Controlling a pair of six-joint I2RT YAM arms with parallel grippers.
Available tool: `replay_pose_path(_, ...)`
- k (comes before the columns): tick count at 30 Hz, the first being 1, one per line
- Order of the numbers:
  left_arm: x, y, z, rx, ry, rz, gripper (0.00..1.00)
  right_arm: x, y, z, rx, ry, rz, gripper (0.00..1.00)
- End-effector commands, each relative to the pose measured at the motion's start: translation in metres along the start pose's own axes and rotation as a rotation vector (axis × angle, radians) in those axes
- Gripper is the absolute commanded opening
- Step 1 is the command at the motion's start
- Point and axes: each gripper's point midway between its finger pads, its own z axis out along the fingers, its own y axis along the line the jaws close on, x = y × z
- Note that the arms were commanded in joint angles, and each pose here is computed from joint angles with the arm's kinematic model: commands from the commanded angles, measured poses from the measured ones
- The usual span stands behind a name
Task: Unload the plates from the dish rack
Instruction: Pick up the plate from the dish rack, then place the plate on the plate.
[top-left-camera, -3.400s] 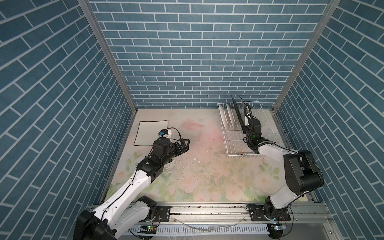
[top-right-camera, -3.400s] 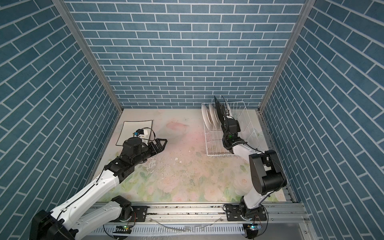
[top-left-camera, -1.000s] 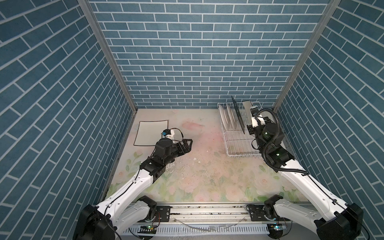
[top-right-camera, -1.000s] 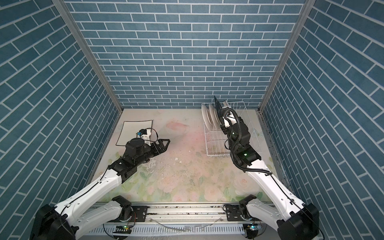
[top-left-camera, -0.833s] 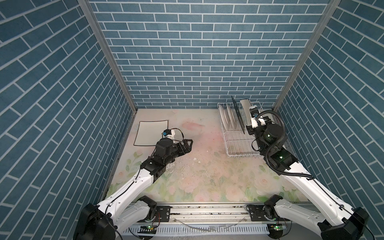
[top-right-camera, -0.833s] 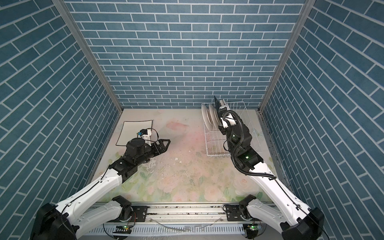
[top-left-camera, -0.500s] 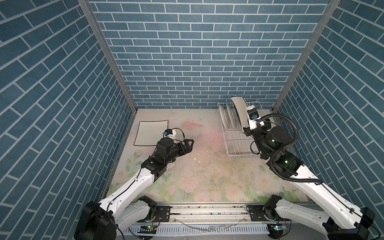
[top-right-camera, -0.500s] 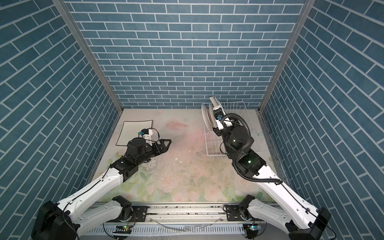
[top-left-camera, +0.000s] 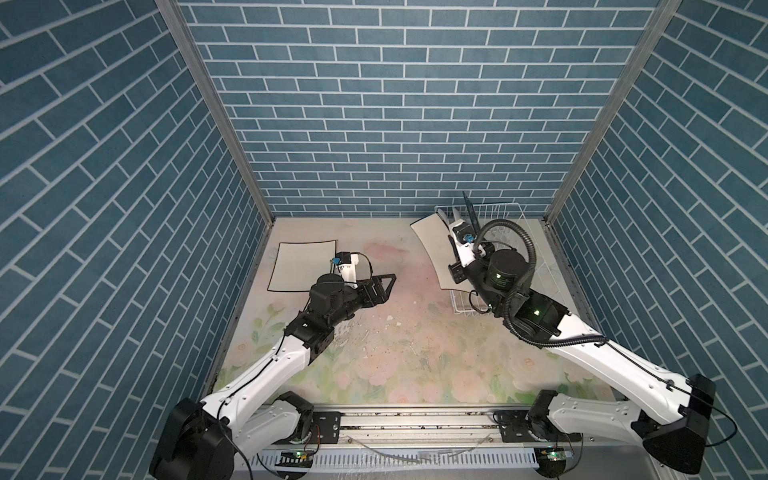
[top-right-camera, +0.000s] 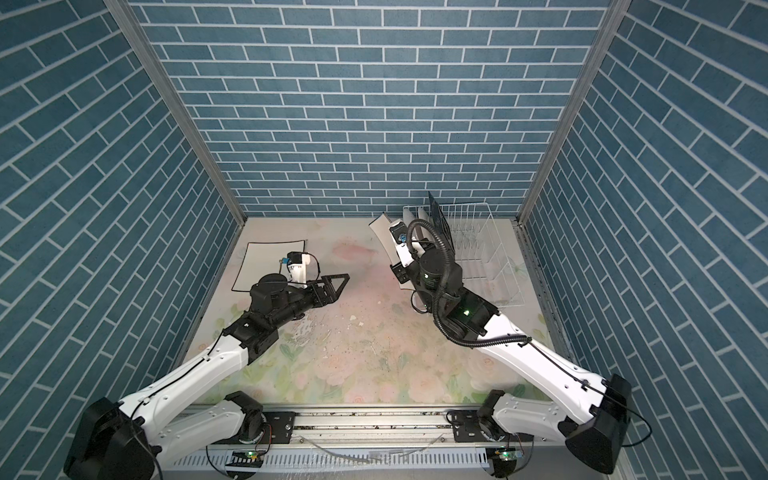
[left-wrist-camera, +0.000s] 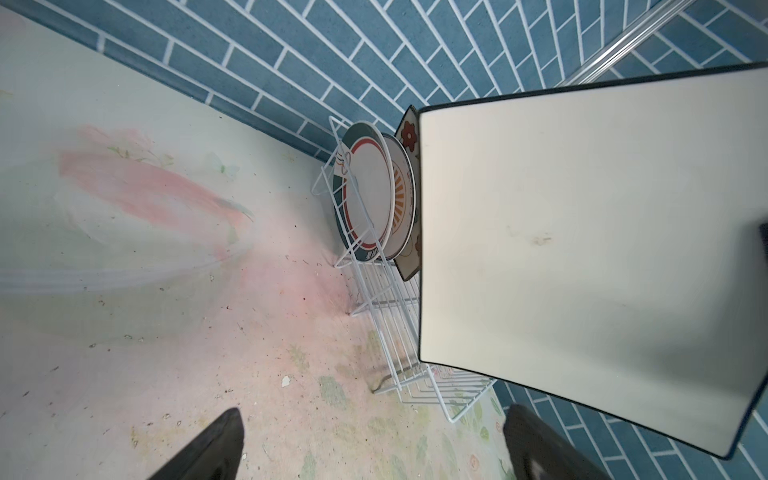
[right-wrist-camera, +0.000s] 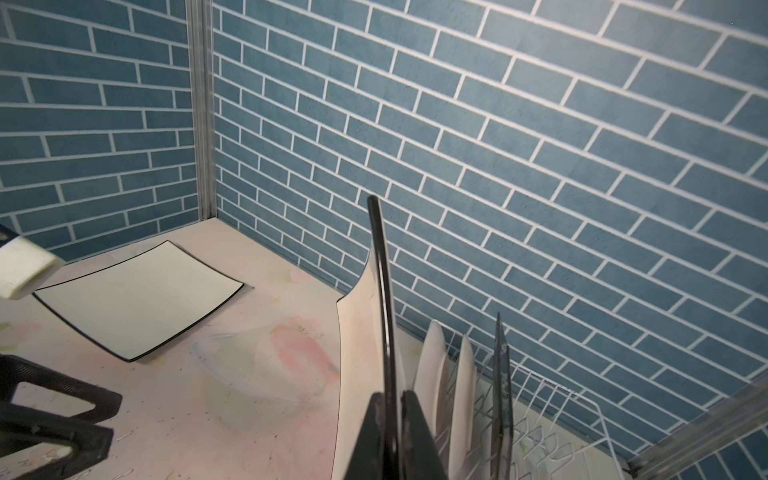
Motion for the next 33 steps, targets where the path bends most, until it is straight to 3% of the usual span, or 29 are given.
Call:
replay_pose_path(1, 0.005, -0.002, -0.001, 0.036, -0.004, 0.015, 1.0, -0.086, -0.024, -0.014, 0.042, -0.28, 0.198, 0.0)
replay_pose_path(10, 0.005, 0.013, -0.002, 0.038, -0.019, -0.054, 1.0, -0.072, -0.011, 0.022, -0.02, -0.203, 0.317, 0.0)
replay_pose_path(26, -0.008, 0.048, -0.012, 0.015, -0.028, -0.169, 1.0, -0.028, -0.038, 0.07, -0.25, -0.193, 0.951, 0.0)
replay_pose_path(33, -0.017, 0.054, -0.017, 0.02, -0.016, -0.195, 1.0, -0.016, -0.033, 0.084, -0.361, -0.188, 1.113, 0.0)
